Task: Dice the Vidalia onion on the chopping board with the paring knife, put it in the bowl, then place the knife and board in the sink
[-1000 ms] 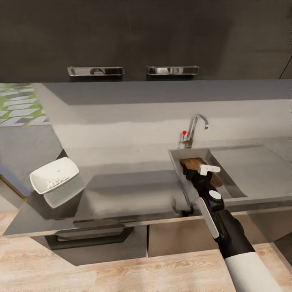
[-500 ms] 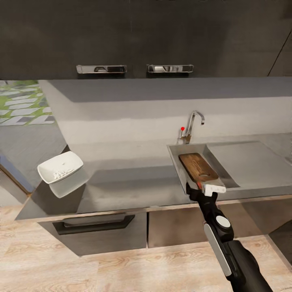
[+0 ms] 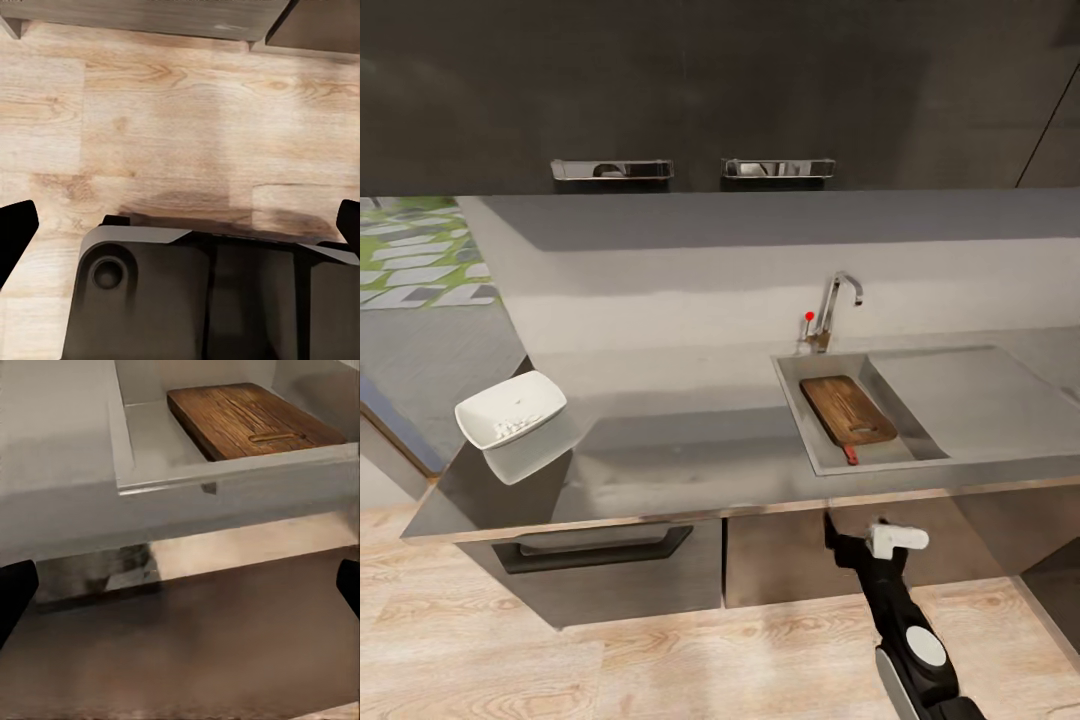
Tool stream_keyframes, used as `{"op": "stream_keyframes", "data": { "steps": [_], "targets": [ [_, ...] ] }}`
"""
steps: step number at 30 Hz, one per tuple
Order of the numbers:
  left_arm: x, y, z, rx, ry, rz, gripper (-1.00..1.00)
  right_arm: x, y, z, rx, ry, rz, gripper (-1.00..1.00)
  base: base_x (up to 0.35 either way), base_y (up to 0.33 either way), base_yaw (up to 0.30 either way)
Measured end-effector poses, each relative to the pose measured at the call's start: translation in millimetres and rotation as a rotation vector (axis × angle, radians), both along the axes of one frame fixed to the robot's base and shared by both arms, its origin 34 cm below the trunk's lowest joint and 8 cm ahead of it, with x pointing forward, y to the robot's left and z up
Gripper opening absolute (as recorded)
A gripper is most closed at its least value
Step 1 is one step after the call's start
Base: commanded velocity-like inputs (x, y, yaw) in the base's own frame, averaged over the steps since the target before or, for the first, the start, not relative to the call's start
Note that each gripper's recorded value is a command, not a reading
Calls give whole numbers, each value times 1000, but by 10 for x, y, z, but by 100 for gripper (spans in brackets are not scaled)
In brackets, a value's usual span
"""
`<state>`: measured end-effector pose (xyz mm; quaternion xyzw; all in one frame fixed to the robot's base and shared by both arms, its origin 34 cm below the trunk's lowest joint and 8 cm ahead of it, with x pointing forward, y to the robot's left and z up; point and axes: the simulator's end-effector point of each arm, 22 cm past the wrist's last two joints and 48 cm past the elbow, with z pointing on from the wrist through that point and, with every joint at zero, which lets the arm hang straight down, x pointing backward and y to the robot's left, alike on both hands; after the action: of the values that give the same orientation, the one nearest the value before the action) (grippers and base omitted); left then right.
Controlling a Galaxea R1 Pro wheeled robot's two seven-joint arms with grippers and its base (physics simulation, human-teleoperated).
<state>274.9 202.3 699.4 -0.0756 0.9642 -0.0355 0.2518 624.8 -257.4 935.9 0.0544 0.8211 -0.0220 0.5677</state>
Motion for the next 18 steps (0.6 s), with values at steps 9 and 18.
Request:
{"op": "stream_keyframes", "data": {
  "steps": [9,18],
  "targets": [
    [18,14,8,2,-4,1,100,-952,187,-777,-27,117,113,100,0,0,0],
    [38,40,16,6,-9,1,100,-2194,47,-2139,-50,466,121,100,0,0,0]
  ]
}}
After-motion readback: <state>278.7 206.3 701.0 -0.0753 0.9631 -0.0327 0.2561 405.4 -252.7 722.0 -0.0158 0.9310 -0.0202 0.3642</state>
